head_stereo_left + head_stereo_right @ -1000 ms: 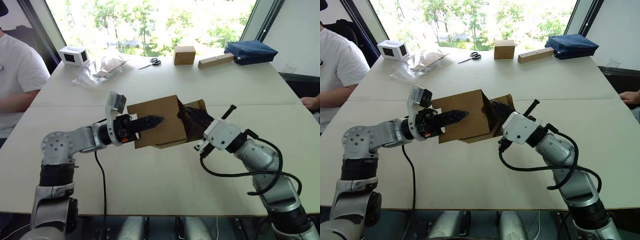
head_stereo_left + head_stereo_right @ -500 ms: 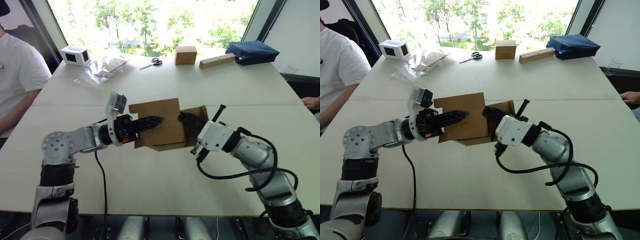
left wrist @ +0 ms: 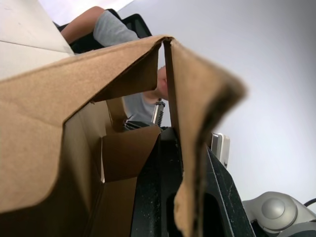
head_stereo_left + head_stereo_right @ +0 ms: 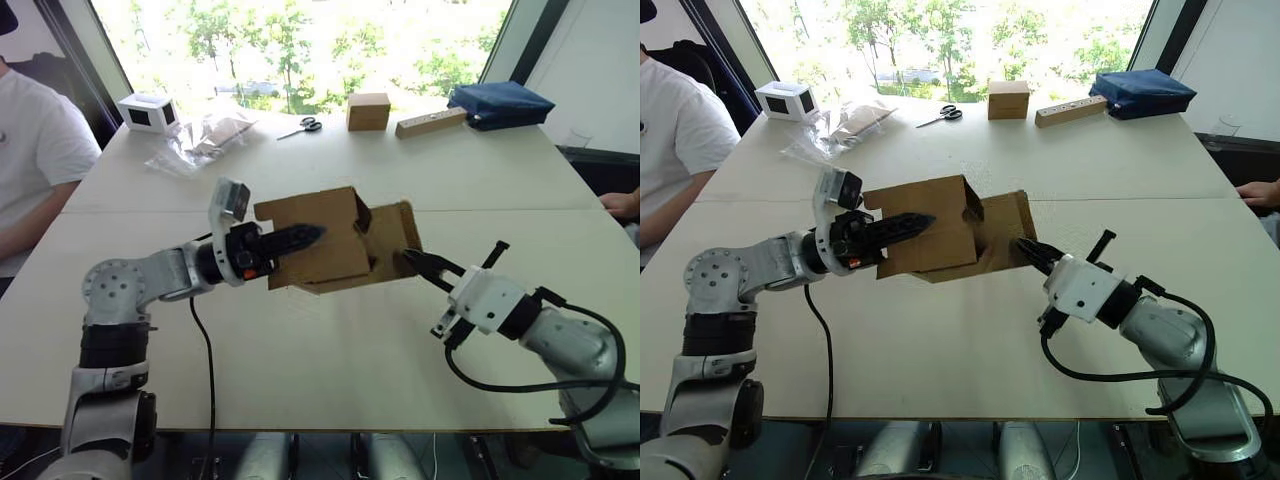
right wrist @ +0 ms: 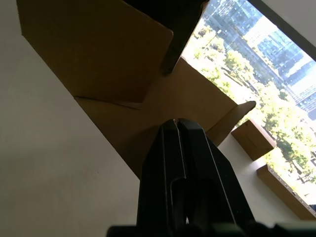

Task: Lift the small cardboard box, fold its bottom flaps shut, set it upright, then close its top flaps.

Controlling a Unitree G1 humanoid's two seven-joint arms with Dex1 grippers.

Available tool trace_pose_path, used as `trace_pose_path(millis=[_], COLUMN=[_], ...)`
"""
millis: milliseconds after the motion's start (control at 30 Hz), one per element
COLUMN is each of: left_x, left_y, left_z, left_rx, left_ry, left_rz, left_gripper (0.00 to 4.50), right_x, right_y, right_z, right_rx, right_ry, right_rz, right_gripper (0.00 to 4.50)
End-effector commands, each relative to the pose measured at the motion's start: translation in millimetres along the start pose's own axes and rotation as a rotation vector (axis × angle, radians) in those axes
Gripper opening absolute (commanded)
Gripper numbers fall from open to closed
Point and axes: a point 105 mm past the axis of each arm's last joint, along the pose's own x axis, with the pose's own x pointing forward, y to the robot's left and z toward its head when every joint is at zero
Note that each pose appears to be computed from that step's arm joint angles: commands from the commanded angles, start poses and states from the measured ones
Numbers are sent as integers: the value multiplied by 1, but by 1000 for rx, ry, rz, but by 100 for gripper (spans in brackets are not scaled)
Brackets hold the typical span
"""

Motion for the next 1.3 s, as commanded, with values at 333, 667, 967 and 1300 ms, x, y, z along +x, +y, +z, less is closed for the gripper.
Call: trace_pose_path(millis=[333,667,967,1300], left_x=[7,2,-1,4], left_y=[-8,-9,-15,-21], left_z=[0,1,3,3], left_rx=[23,28,42,49], left_ry=[4,-11,0,13], left_rz=[-39,-24,-34,-65], left_gripper=[0,0,0,0], right_x=[32,23,-10,2], right_y=[16,-13,-72,-22], right_z=[45,33,-2,-25], right_rx=[45,4,816,1627], right_ry=[-197,-135,-150,-259], right_rz=[68,21,-171,-48], right_gripper=[2,2,78,349])
